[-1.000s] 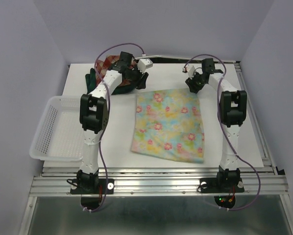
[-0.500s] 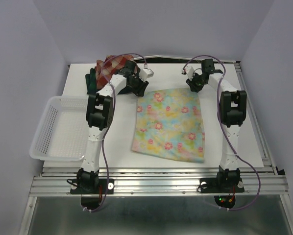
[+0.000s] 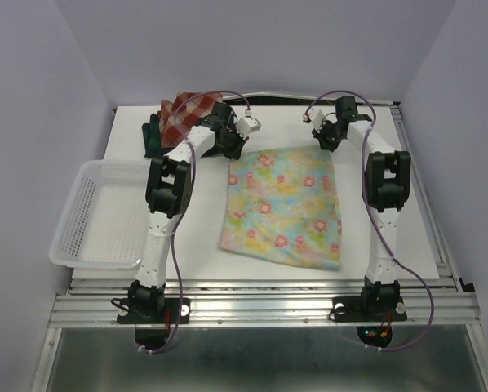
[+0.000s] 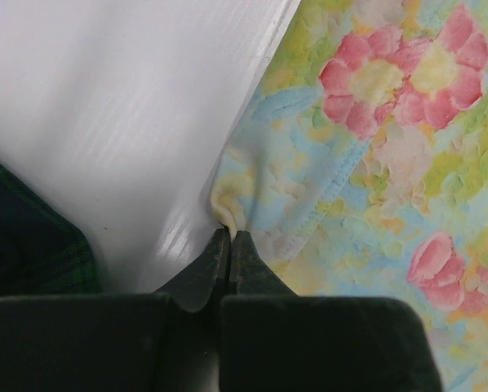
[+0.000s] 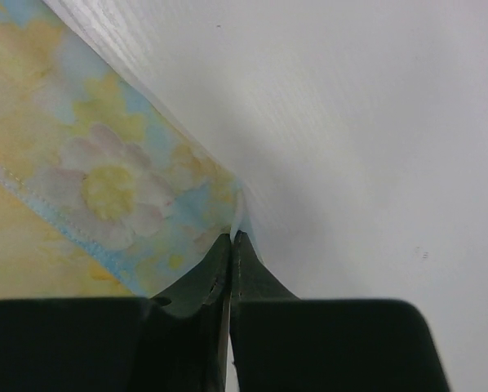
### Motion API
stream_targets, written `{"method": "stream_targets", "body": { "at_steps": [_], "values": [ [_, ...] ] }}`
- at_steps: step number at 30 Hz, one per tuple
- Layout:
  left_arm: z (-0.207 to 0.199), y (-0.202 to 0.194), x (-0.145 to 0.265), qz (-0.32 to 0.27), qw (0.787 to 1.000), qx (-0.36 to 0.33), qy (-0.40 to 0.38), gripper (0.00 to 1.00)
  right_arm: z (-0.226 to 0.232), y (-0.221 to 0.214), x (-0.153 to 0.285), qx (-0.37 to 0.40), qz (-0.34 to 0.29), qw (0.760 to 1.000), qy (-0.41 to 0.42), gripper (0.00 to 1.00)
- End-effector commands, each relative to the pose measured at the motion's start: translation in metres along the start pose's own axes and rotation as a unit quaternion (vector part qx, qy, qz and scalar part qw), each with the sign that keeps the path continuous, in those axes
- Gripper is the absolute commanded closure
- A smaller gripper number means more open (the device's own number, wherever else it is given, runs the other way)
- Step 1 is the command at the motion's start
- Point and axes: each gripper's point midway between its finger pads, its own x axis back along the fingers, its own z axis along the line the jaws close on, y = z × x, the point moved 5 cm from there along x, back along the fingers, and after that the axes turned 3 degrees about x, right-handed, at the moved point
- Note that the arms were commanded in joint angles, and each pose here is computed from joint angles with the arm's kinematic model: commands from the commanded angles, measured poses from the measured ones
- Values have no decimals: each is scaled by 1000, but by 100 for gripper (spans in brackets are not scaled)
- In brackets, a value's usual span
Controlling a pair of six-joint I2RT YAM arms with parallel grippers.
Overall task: Fold and stack the skirts
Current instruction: Fold the skirt
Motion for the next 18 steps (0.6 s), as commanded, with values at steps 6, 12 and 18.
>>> {"method": "stream_targets", "body": {
  "at_steps": [6, 12, 18],
  "values": [
    [2, 61, 88, -88, 991, -29, 98, 100, -46, 55, 65, 26, -43, 993, -104, 99],
    [-7, 69, 125, -123, 982, -37, 135, 100, -39, 70, 108, 40, -54, 991, -116, 99],
    [-27, 55, 149, -133, 981, -56, 133, 100, -9, 63, 135, 38, -54, 993, -98, 99]
  ]
}}
